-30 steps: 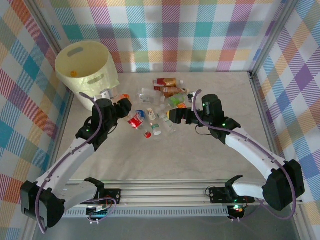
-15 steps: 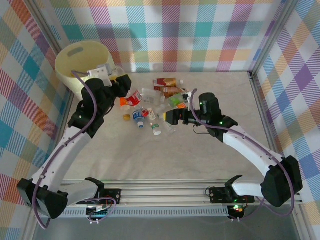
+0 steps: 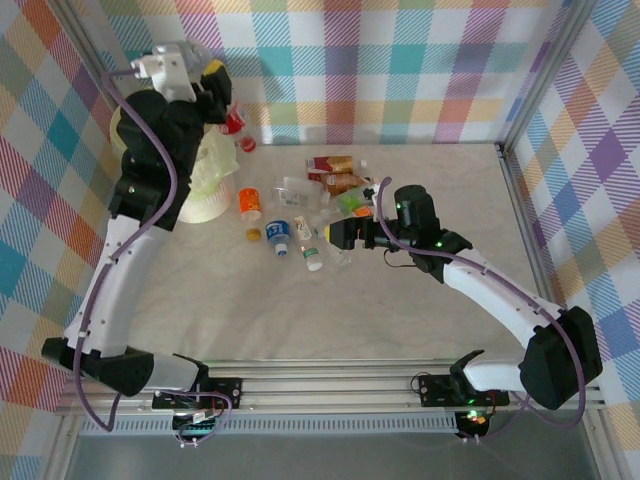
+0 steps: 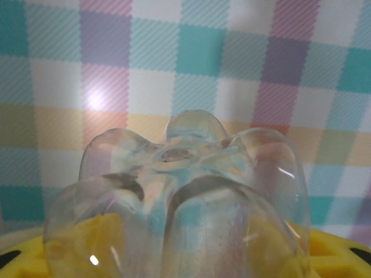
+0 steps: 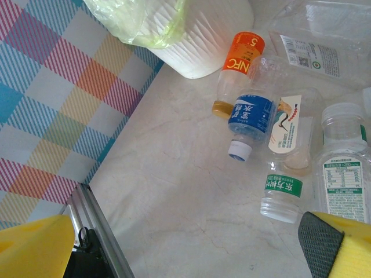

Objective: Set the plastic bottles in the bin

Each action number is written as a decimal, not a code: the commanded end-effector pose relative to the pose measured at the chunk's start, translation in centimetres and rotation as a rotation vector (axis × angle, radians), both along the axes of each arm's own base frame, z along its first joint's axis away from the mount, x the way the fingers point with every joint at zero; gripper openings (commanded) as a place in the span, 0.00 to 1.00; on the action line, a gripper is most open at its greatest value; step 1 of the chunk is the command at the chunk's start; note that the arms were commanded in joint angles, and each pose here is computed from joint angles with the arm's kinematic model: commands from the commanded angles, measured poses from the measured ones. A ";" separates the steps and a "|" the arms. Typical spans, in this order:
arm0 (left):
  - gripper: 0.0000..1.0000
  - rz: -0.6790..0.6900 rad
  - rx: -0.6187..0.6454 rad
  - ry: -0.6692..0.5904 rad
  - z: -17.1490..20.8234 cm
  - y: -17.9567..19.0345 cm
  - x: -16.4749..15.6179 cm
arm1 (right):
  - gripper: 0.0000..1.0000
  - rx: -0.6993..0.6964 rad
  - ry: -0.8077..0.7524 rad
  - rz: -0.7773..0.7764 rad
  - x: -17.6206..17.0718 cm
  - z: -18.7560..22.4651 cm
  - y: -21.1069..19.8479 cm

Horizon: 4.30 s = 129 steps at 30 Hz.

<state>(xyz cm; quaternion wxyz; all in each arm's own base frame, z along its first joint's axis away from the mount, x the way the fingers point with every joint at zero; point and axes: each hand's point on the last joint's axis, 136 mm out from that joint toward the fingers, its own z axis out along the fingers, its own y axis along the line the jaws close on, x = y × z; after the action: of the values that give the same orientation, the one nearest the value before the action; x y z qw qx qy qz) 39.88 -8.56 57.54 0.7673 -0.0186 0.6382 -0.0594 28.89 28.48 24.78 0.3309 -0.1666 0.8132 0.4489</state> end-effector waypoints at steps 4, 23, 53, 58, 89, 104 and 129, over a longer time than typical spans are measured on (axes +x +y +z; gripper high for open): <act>0.54 0.193 0.055 -0.052 2.6 5.8 3.7 | 1.00 0.009 -0.050 0.003 0.5 1.2 0.4; 0.55 0.231 0.015 0.087 -6.7 17.9 13.7 | 1.00 -0.041 -0.036 -0.039 0.4 0.2 -0.6; 0.89 0.341 0.033 0.348 -21.3 23.4 21.2 | 1.00 -0.084 0.035 -0.065 1.9 -2.4 -0.1; 0.97 0.341 -0.026 0.330 -19.9 23.0 20.6 | 1.00 -0.079 0.035 -0.068 1.8 -2.4 -0.2; 1.00 -0.089 -0.568 0.315 -15.8 7.5 12.2 | 1.00 -0.292 0.263 -0.559 4.1 -11.2 -8.0; 1.00 -0.298 -0.572 0.487 -16.7 0.0 5.2 | 0.92 -0.398 0.175 -0.109 3.8 -14.6 -1.1; 1.00 -0.360 -0.530 0.703 -23.5 -1.3 -3.9 | 0.72 -0.707 0.020 -0.040 5.3 -20.4 0.2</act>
<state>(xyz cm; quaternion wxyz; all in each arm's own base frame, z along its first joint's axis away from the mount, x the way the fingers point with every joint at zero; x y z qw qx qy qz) 37.04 -9.14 34.30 0.4580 -0.1359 0.8124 -0.3343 33.70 28.01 4.06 0.2372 -0.2329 0.9324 0.1418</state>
